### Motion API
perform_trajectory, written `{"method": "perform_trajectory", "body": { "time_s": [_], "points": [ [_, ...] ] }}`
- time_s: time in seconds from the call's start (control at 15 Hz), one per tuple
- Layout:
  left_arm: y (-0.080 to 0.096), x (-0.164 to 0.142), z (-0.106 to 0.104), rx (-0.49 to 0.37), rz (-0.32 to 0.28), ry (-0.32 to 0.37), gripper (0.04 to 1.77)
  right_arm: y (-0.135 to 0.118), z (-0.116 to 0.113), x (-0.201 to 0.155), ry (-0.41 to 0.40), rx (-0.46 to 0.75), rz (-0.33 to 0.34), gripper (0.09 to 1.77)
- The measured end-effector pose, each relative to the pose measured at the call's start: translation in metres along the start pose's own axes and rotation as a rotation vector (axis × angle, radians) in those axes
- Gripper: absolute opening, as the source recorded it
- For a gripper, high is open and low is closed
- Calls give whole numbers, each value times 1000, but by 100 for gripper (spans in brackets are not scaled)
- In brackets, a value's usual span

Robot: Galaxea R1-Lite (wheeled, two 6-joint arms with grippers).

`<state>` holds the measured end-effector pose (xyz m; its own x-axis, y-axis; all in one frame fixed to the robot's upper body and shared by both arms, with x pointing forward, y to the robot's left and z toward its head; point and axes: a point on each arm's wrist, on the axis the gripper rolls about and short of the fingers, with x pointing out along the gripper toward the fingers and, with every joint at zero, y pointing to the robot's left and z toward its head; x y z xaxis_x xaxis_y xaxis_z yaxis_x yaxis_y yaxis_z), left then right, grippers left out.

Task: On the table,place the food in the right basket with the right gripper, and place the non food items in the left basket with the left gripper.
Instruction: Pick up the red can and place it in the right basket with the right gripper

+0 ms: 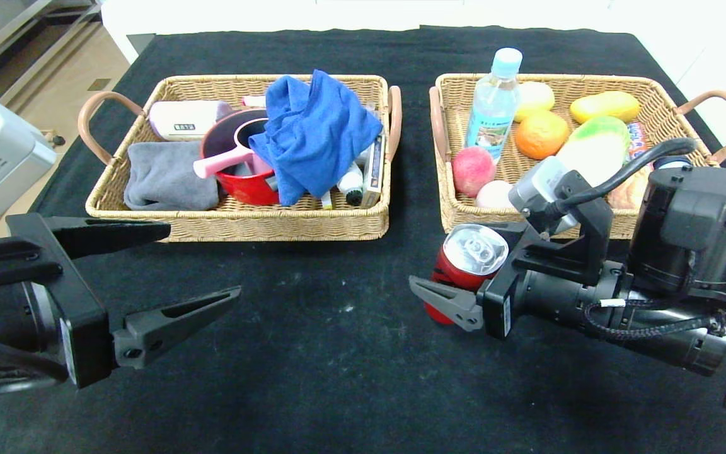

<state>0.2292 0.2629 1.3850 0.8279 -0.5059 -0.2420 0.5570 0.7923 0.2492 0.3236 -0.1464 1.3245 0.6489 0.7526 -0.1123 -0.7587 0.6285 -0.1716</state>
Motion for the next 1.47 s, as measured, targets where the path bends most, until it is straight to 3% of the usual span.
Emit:
{"method": "perform_trajectory", "body": {
  "time_s": [0.33,0.6,0.67,1.47],
  "points": [
    [0,1,0,0,-1,2,172,0,-1,2,-2,1,-2,171],
    [0,1,0,0,-3,5,172,0,-1,2,-3,0,-4,113],
    [0,1,-1,0,-2,5,172,0,-1,2,-4,0,-5,109],
    [-1,2,-1,1,-10,9,172,0,4,-3,-19,3,-2,106]
  ]
}}
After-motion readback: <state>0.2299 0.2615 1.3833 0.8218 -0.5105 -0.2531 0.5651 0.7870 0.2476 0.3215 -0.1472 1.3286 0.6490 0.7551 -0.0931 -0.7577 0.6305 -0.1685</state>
